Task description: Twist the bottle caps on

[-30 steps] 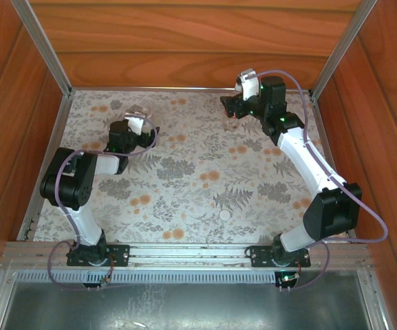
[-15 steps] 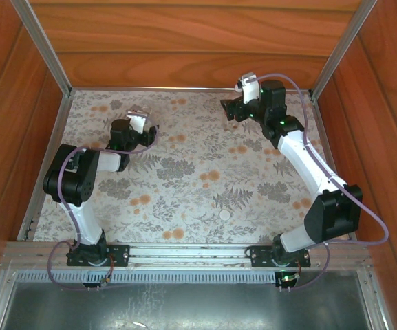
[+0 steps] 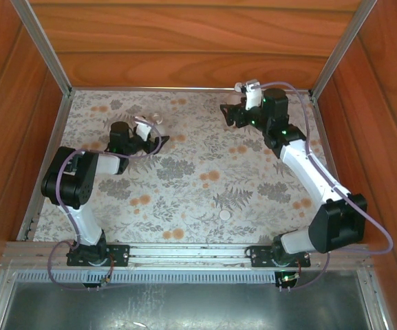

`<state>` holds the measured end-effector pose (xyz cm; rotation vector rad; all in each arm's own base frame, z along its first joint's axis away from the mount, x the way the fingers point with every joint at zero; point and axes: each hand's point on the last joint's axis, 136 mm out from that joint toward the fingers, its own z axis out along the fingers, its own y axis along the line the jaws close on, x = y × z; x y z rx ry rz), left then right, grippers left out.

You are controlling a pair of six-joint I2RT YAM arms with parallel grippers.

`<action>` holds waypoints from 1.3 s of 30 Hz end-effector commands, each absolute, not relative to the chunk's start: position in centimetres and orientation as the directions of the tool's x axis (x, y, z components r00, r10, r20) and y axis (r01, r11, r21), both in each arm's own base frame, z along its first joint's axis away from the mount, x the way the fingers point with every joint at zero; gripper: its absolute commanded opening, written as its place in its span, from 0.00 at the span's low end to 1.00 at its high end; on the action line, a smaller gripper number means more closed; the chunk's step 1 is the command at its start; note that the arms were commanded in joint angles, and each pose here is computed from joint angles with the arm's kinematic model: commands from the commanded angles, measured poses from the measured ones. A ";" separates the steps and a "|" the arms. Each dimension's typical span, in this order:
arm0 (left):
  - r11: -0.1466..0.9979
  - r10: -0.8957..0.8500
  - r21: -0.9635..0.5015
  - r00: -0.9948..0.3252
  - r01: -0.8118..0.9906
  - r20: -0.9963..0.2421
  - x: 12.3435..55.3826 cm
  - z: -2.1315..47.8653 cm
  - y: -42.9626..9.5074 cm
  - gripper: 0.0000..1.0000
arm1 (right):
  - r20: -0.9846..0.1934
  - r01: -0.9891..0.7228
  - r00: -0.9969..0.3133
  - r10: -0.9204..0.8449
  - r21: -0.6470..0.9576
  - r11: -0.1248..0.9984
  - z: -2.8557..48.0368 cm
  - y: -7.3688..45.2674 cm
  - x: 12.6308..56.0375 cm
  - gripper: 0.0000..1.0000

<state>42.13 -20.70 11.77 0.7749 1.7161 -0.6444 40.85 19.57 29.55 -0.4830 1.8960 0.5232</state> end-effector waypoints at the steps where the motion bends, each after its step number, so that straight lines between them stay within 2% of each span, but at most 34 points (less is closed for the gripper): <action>1: 0.513 0.181 0.002 -0.106 0.858 -0.978 39.7 13.4 -22.9 0.60 | -0.950 -0.515 -0.313 -0.011 0.159 0.843 31.4 18.7 40.1 0.90; 3: 0.481 0.188 0.017 -0.084 0.877 -0.979 38.8 13.6 -23.9 0.60 | -0.959 -0.532 -0.284 -0.011 0.148 0.834 32.0 18.4 39.1 1.00; 11: 0.344 0.190 0.028 -0.040 0.938 -0.981 35.5 14.0 -27.7 0.60 | -0.950 -0.581 -0.304 -0.067 0.129 0.804 30.5 17.7 37.3 1.00; 15: 0.283 0.188 0.015 -0.040 0.959 -0.981 33.8 13.8 -28.7 0.59 | -0.934 -0.650 -0.343 -0.099 0.161 0.742 29.1 18.8 35.6 1.00; 19: 0.269 0.204 0.004 -0.053 0.963 -0.978 32.6 12.8 -28.6 0.59 | -0.879 -0.628 -0.452 -0.152 0.193 0.754 26.6 18.9 34.0 1.00; 25: 0.254 0.218 0.001 -0.056 0.967 -0.974 31.3 12.0 -28.4 0.59 | -0.794 -0.553 -0.564 -0.229 0.158 0.818 21.9 19.4 30.5 1.00; 32: 0.249 0.238 0.028 -0.033 0.968 -0.971 30.7 11.4 -28.3 0.59 | -0.671 -0.421 -0.704 -0.233 0.130 0.898 15.2 19.7 24.0 0.99; 39: 0.258 0.258 0.043 -0.026 0.965 -0.966 30.5 10.7 -28.0 0.59 | -0.495 -0.381 -0.815 -0.300 0.069 0.922 9.6 18.4 18.1 0.96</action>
